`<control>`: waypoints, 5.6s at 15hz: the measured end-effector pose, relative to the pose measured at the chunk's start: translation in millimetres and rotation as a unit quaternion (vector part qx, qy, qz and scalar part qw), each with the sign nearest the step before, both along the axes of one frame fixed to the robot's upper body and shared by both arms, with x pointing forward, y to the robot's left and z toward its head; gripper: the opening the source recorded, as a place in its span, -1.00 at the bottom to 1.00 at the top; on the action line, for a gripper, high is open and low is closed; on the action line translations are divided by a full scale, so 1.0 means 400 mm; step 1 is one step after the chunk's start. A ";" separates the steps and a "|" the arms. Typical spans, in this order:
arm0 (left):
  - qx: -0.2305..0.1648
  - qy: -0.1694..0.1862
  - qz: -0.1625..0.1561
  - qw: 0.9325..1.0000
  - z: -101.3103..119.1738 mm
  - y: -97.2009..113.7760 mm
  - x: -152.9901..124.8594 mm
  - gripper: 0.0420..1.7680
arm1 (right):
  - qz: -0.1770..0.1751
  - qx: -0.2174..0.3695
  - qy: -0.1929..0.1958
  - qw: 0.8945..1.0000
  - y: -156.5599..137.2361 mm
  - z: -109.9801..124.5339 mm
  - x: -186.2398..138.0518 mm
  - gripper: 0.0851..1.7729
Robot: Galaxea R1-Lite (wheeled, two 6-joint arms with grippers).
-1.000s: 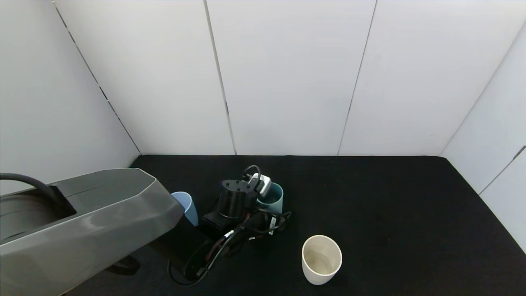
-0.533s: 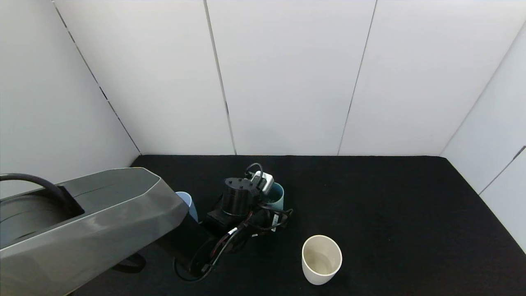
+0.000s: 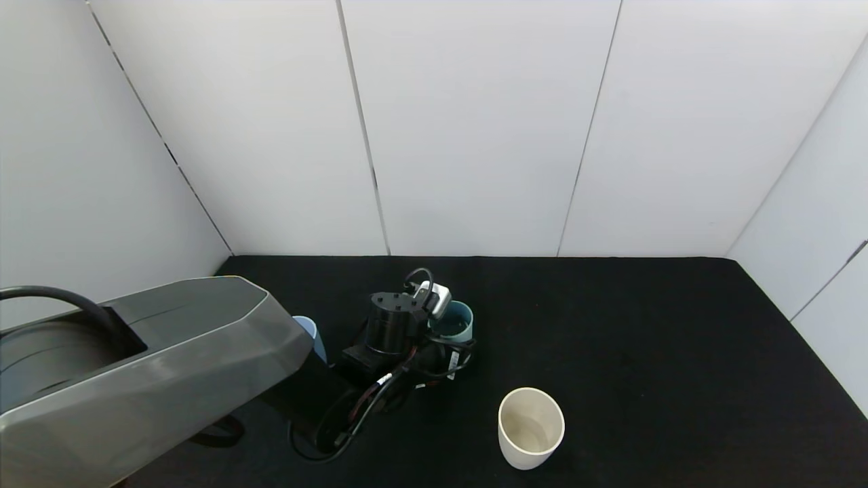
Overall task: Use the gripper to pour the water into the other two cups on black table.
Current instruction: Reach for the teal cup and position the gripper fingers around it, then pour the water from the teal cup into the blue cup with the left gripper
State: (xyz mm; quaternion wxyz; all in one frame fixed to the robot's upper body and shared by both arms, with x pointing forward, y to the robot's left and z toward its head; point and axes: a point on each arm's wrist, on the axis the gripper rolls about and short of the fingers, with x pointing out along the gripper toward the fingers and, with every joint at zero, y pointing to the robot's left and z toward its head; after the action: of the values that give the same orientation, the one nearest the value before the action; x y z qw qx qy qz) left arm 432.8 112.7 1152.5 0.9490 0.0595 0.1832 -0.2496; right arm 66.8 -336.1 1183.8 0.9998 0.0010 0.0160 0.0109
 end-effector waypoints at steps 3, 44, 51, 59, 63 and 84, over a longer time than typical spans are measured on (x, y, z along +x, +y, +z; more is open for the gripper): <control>0.001 0.001 0.001 1.000 0.003 0.003 -0.001 0.29 | 0.000 0.000 0.000 1.000 0.000 0.000 0.000 0.93; 0.212 -0.013 0.125 0.969 0.403 0.662 -0.277 0.28 | 0.000 0.000 0.000 1.000 0.000 0.000 0.000 0.93; 0.290 -0.001 0.066 0.955 0.356 0.623 -0.264 0.28 | 0.000 0.000 0.000 1.000 0.000 0.000 0.000 0.93; 0.401 0.015 0.058 0.914 0.329 0.591 -0.203 0.28 | 0.000 0.000 0.000 1.000 0.000 0.000 0.000 0.93; 0.416 0.021 0.058 0.907 0.322 0.571 -0.157 0.28 | 0.000 0.000 0.000 1.000 0.000 0.000 0.000 0.93; 0.523 0.023 0.039 0.851 0.314 0.573 -0.112 0.27 | 0.000 0.000 0.000 1.000 0.000 0.000 0.000 0.93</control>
State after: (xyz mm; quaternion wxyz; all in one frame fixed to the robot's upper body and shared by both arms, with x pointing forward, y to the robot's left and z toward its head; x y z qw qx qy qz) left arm 388.1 341.7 1278.0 0.7821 0.5344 0.3103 -0.0806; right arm 66.8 -336.1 1183.8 0.9998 0.0010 0.0160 0.0109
